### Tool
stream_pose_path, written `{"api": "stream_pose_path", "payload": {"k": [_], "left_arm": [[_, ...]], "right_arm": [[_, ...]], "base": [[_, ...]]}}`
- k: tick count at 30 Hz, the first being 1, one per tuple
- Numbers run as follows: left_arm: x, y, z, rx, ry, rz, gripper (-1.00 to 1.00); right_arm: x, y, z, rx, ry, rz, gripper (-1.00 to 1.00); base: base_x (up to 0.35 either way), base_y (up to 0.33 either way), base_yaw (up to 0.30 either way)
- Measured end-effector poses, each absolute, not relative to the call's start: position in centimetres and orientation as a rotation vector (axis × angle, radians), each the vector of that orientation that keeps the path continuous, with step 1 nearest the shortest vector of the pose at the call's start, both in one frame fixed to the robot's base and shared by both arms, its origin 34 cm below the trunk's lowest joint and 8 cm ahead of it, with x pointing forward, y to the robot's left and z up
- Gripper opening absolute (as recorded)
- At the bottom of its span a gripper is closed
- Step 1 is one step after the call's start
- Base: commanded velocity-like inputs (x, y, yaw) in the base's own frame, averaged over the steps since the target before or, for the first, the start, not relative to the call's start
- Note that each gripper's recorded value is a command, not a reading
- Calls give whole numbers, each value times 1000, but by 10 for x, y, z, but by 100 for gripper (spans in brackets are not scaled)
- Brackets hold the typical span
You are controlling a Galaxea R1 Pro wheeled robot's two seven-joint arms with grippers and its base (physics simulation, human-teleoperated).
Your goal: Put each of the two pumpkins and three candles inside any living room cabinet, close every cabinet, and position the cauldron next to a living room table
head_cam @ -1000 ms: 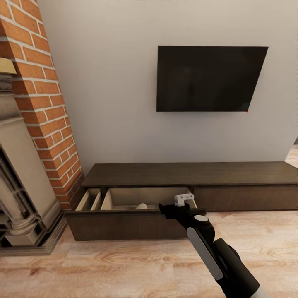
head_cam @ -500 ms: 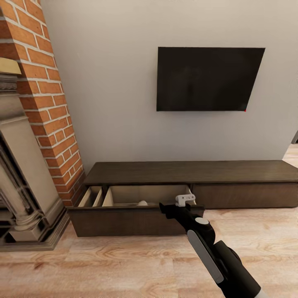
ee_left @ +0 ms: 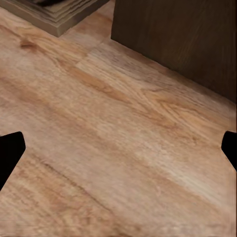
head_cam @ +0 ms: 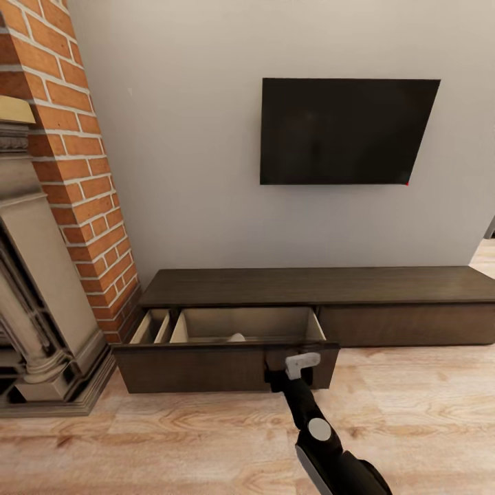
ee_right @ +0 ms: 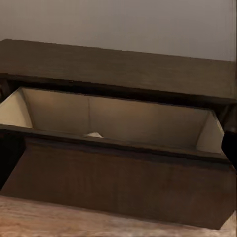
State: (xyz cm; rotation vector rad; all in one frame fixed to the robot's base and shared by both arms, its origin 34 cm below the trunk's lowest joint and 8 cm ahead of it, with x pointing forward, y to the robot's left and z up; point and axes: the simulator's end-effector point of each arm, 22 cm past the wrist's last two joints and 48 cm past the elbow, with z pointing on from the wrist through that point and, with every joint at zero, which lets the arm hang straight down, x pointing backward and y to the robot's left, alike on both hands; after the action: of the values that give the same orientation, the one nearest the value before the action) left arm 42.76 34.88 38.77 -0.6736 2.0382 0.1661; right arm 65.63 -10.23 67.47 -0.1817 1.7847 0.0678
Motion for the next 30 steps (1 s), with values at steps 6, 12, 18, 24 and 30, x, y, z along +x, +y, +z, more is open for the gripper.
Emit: {"api": "stream_pose_path", "payload": {"k": [6,12,18,24,30], "left_arm": [[464,294,378,-627,2258,105,100],[554,239,431,-488,2312,9,100],[630,225,478,-412,2335,-38,100],[653,232,496,-436,2250,-33,100],[662,237,507,-461,2171,-29,100]], "right_arm": [[633,-91,586,-128,1846,59,100],[631,-115,531,-123,1950,-21,100],[666,-190,517,110,1974,-118,100],[663,-198,507,104,1995,-124,100],[664,-188,507,45,1982,-102,100]], "base": [[0,0,0],[0,0,0],[0,0,0],[0,0,0],[0,0,0]]}}
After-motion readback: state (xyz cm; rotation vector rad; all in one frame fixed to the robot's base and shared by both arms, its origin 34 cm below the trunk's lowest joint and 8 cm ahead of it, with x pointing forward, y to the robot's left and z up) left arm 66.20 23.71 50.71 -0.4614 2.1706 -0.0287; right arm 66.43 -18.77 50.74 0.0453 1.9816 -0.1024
